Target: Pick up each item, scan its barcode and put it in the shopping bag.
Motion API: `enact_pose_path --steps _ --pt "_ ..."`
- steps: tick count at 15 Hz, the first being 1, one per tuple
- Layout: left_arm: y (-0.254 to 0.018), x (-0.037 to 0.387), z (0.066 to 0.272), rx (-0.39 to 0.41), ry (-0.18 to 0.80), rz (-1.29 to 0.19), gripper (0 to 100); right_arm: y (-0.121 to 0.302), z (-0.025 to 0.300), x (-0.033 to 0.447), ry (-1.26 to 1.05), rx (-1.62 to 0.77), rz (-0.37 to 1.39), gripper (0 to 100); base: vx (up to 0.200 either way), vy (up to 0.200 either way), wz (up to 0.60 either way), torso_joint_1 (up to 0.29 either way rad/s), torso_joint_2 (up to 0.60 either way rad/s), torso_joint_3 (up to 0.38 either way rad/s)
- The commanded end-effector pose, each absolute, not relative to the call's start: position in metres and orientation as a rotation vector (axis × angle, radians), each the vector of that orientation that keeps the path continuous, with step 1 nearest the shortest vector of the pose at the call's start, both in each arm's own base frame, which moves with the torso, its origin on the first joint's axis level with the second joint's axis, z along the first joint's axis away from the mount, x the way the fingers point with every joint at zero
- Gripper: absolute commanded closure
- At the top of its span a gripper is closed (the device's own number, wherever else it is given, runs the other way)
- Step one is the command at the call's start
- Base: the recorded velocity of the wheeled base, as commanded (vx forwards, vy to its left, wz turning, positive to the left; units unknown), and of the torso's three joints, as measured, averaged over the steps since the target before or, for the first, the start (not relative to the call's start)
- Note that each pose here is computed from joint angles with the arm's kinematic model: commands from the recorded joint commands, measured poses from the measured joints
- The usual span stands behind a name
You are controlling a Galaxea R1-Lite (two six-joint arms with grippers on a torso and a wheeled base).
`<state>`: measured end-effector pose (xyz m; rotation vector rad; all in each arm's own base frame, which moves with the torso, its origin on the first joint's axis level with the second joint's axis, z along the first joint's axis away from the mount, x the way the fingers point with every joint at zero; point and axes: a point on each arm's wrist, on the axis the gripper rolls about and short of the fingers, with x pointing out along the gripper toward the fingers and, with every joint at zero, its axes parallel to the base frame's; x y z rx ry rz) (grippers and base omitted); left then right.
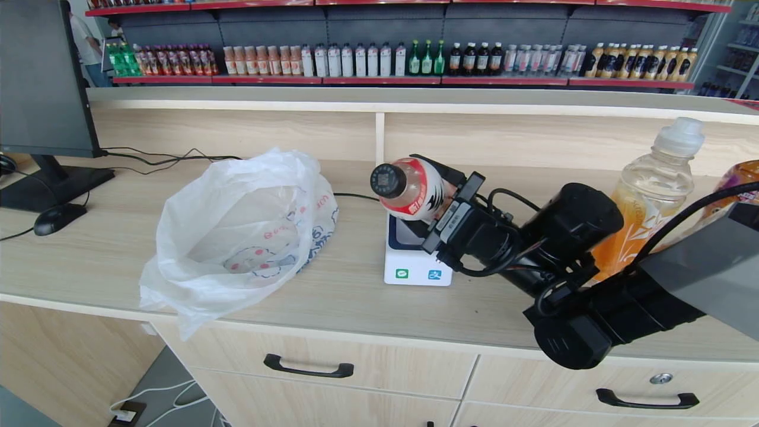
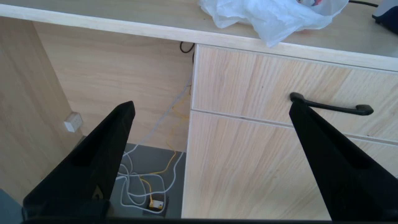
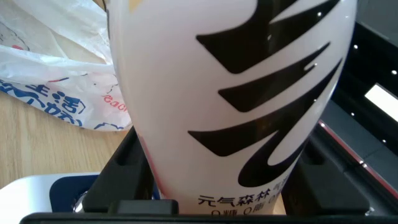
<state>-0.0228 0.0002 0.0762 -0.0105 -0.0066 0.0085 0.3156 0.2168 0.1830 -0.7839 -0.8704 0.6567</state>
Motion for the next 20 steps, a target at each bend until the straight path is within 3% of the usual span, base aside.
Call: enact_pose_path --steps 1,6,15,18,20 --pt "0.000 -0.023 0.076 -0.011 -0.006 0.009 0 0.217 0.184 0.314 -0.874 -0.783 0.657 100 0.000 0.000 0.00 0.000 0.00 0.000" --pt "0.000 -0.023 0.076 -0.008 -0.006 0.009 0 0.215 0.192 0.312 -0.883 -0.759 0.651 100 0.000 0.000 0.00 0.000 0.00 0.000" --pt "0.000 -0.023 0.076 -0.008 -0.006 0.009 0 0.194 0.240 0.284 -0.884 -0.531 0.615 100 0.000 0.000 0.00 0.000 0.00 0.000" --pt "0.000 -0.023 0.076 -0.006 -0.006 0.008 0 0.170 0.253 0.288 -0.847 -0.444 0.544 100 0.000 0.000 0.00 0.000 0.00 0.000" --pt "0.000 -0.023 0.076 -0.008 -0.006 0.009 0 0.150 0.259 0.285 -0.737 -0.249 0.376 100 0.000 0.000 0.00 0.000 0.00 0.000"
